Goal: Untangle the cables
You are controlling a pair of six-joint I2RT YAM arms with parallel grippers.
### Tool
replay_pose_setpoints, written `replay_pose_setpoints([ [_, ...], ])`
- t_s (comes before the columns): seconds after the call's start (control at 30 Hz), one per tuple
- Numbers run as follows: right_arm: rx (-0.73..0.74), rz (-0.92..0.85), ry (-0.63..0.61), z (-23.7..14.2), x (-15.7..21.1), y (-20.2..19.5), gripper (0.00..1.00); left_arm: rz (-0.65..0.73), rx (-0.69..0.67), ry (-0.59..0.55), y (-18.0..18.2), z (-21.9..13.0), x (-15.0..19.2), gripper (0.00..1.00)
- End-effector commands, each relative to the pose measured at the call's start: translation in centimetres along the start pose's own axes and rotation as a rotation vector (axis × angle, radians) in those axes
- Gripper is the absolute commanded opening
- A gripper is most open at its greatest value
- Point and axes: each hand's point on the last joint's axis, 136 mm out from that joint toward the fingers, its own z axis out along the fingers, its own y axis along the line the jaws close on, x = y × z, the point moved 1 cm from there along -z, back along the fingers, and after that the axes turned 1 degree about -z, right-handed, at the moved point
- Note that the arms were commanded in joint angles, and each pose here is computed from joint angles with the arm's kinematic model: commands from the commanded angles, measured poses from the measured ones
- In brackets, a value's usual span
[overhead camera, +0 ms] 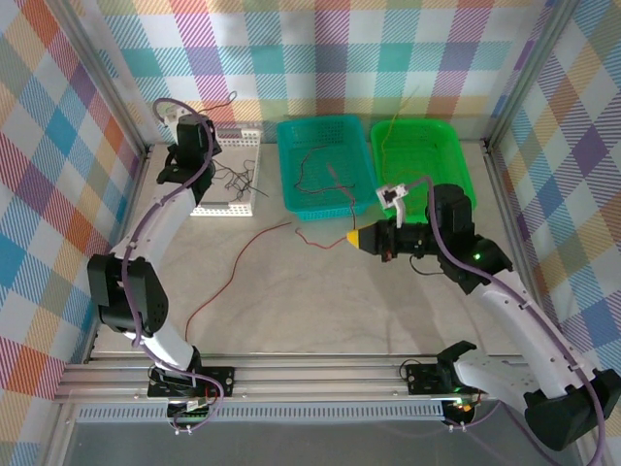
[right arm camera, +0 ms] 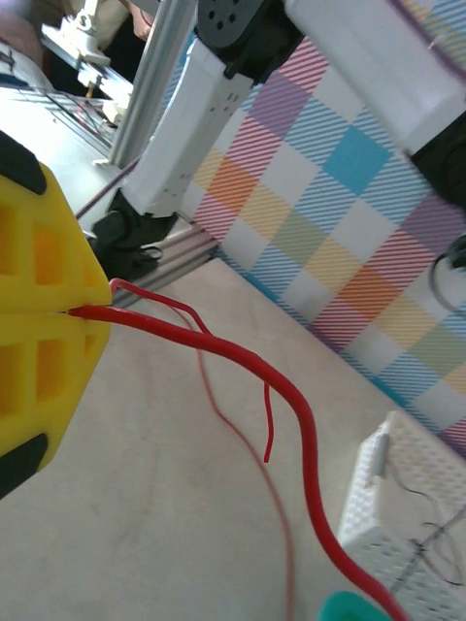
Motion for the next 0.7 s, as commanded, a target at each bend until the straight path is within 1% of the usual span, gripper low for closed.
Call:
replay_pose_setpoints([
  [0.0,0.067,-0.034,-0.008,0.3,-1.1,-1.0,0.00,-0.042,-0.061,-0.176,1.5,-1.4,-5.0,0.00],
  [0.1,0.084,-0.041,-0.013,0.9,-2.2,-1.6,0.00,-0.049,-0.057,-0.209,1.8,-2.2,-5.7,0.00],
  [0.2,0.094,-0.049,-0.022,1.5,-3.4,-2.0,0.00,-0.027,-0.098,-0.236,2.7,-2.4,-5.6,0.00],
  [0.3,0.109,-0.073,-0.037,1.9,-4.9,-2.2,0.00,-0.021,-0.096,-0.231,3.0,-2.2,-5.5,0.00],
  [0.47,0.121,-0.089,-0.043,3.2,-7.0,-2.9,0.00,0.004,-0.122,-0.208,3.1,-0.9,-3.8,0.00],
  [0.67,0.131,-0.089,-0.032,4.4,-7.7,-4.1,0.00,0.077,-0.149,-0.166,3.0,1.4,-0.9,0.00],
])
